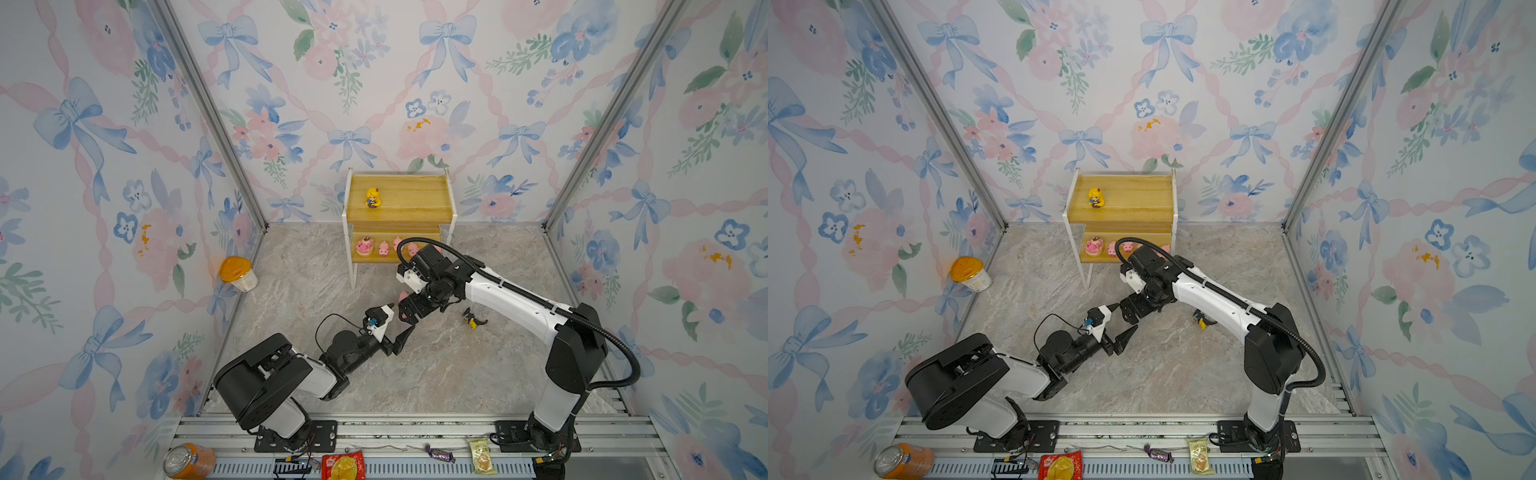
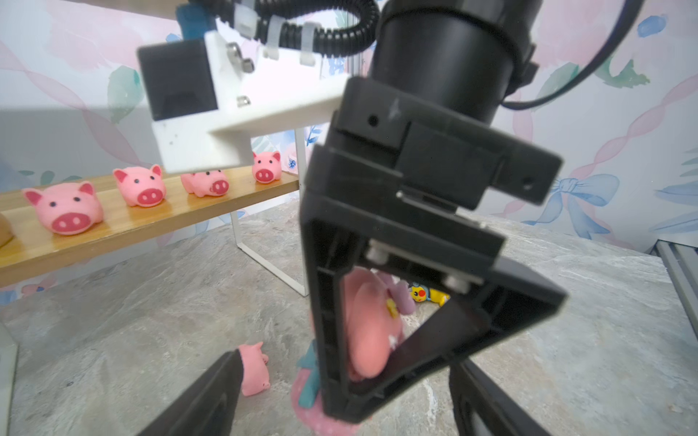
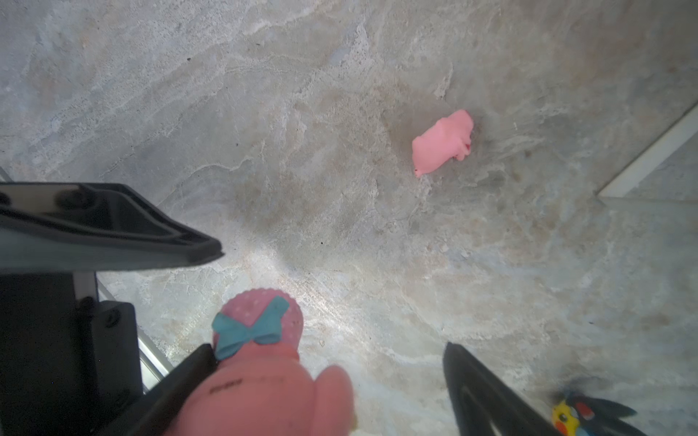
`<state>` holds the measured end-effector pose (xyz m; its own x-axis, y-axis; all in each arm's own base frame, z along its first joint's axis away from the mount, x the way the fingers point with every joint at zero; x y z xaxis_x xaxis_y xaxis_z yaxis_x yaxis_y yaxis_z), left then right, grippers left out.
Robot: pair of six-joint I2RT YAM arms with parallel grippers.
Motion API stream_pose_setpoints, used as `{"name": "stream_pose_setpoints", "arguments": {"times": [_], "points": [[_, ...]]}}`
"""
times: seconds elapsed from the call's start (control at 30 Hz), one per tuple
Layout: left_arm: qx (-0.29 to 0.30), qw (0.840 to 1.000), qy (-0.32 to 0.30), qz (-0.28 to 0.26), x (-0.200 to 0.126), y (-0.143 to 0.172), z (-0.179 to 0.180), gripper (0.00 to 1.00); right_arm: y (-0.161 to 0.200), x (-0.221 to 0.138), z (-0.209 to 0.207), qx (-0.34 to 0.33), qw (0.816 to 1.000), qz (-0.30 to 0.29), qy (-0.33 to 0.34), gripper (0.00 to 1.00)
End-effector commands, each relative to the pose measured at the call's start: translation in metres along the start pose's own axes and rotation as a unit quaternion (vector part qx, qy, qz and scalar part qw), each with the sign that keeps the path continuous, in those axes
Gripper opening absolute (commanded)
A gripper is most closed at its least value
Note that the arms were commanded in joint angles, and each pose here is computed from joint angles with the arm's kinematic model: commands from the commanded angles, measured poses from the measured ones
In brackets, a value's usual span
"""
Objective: Organize plastic toys on shelves
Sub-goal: Place the plastic toy at the center of the table.
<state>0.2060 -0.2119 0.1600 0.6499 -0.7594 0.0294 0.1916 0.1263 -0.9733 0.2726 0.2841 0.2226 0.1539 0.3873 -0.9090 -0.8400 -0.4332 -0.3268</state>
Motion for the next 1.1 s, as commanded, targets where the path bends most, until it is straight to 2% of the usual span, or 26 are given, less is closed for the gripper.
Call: {"name": "stream_pose_setpoints", "arguments": {"times": [0.0, 0.47, 0.83, 1.07], "points": [[0.009, 1.0, 0.022, -0.004, 0.009, -0.001, -0.002, 0.84, -0.003, -0.02, 0.011, -0.013, 1.0, -0.015, -0.014, 0.96], [0.011, 1.0, -0.002, 0.0, 0.019, -0.004, 0.004, 0.75, -0.002, -0.02, 0.015, -0.022, 1.0, -0.01, -0.009, 0.95], [0.019, 1.0, -0.01, 0.002, 0.02, -0.008, 0.005, 0.55, -0.001, -0.017, 0.017, -0.022, 1.0, -0.008, -0.009, 0.95], [0.025, 0.999, -0.036, -0.003, 0.017, -0.015, 0.005, 0.44, 0.001, -0.016, 0.017, -0.002, 0.999, -0.006, -0.037, 0.96]]}}
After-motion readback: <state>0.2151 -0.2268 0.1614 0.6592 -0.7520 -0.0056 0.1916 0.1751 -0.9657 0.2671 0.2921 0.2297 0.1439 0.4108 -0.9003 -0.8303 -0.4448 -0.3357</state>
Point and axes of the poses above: each gripper's point midway between its finger pads, its own x axis out along the fingers, its own z axis along the line the jaws close on, y = z × x, the point moved 8 cm from there along -x, back along the fingers, and after that the axes turned 11 degrees about x, right-handed, at the moved point
